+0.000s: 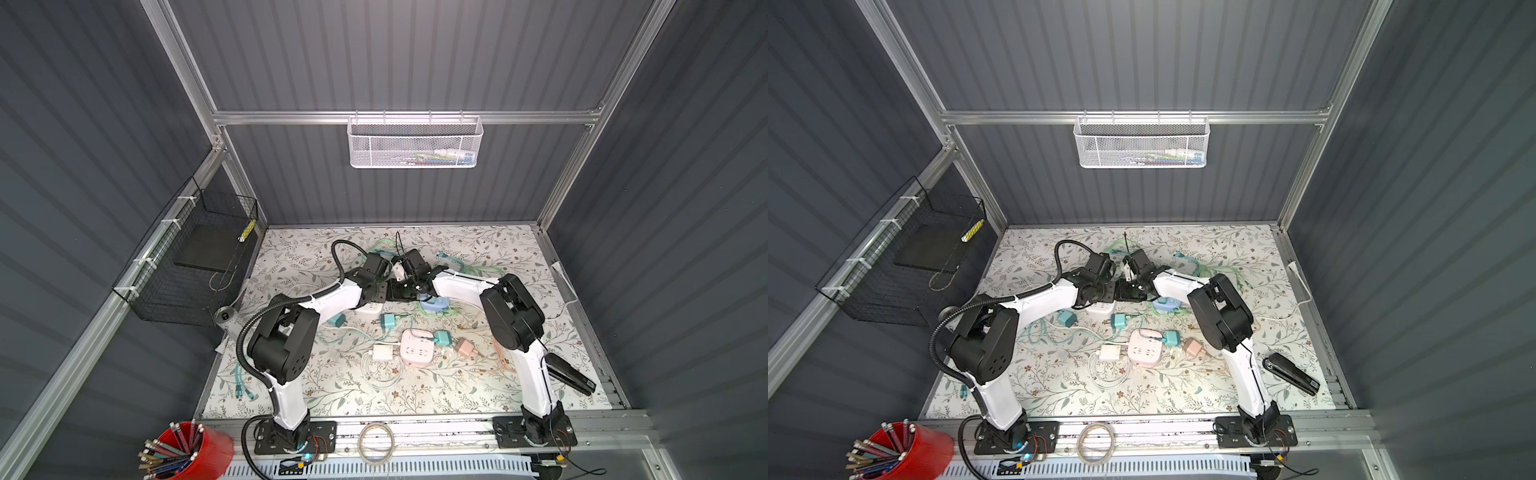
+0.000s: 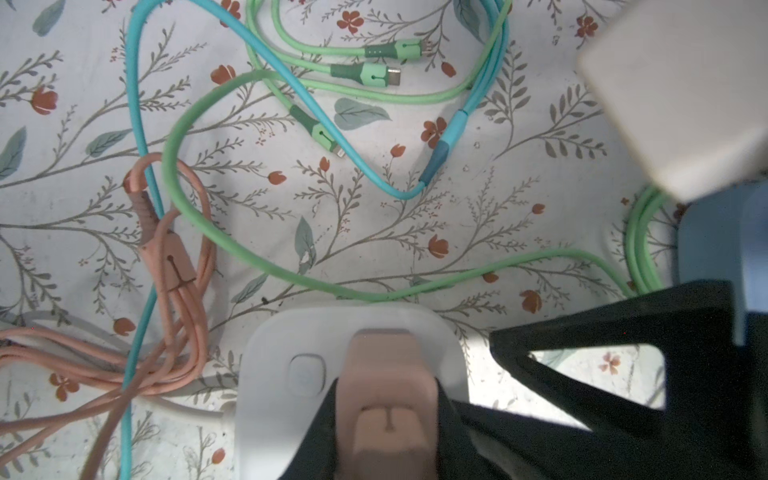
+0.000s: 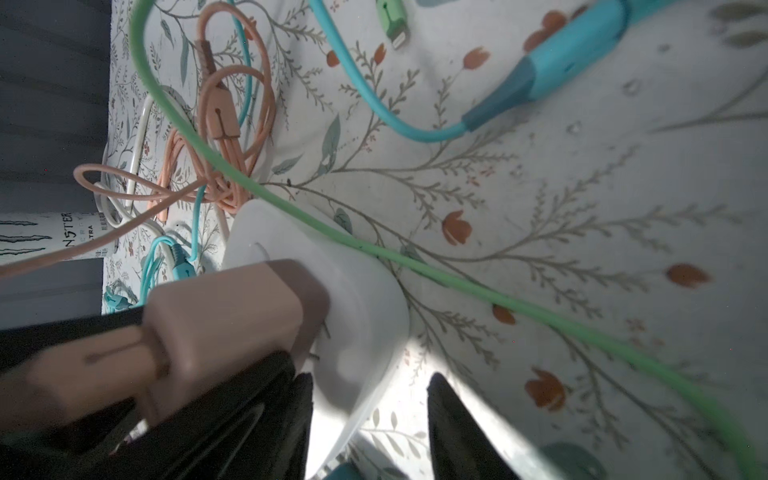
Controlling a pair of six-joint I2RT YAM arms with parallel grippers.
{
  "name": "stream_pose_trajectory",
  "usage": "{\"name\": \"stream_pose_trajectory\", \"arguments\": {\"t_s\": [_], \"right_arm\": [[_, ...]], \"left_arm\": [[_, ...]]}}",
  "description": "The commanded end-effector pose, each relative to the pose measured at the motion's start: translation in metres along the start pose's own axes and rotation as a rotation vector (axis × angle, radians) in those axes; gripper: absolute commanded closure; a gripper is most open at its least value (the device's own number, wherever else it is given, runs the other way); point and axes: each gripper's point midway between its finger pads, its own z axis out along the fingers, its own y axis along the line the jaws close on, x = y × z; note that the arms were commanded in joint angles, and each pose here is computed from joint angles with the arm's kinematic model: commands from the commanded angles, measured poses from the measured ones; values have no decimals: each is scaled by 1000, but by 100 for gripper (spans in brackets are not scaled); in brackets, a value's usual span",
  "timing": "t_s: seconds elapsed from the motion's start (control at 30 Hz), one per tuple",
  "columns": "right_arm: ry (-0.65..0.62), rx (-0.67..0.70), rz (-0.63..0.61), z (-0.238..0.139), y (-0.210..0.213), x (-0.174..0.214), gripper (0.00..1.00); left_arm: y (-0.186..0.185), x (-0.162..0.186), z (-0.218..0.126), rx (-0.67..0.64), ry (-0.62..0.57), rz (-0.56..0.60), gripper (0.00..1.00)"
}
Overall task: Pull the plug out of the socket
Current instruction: 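Pull the pink charger out with the left gripper while the right gripper holds the strip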
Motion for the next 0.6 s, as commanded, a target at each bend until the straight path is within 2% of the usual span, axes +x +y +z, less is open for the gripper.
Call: {"name": "stream_pose_trajectory", "arguments": {"t_s": [0.0,0.33,0.57], "right_arm": [[31,7,32,9,-7,7,55],[76,48,46,18,-23,26,60],[96,76,53,21,-32,35,65]], "left_arm": [[-7,-17,-2,35,-35,-41,90],[-11,-26,-10,62,-75,-81,94],[-12,-42,-28,80,-143,-104,97]]}}
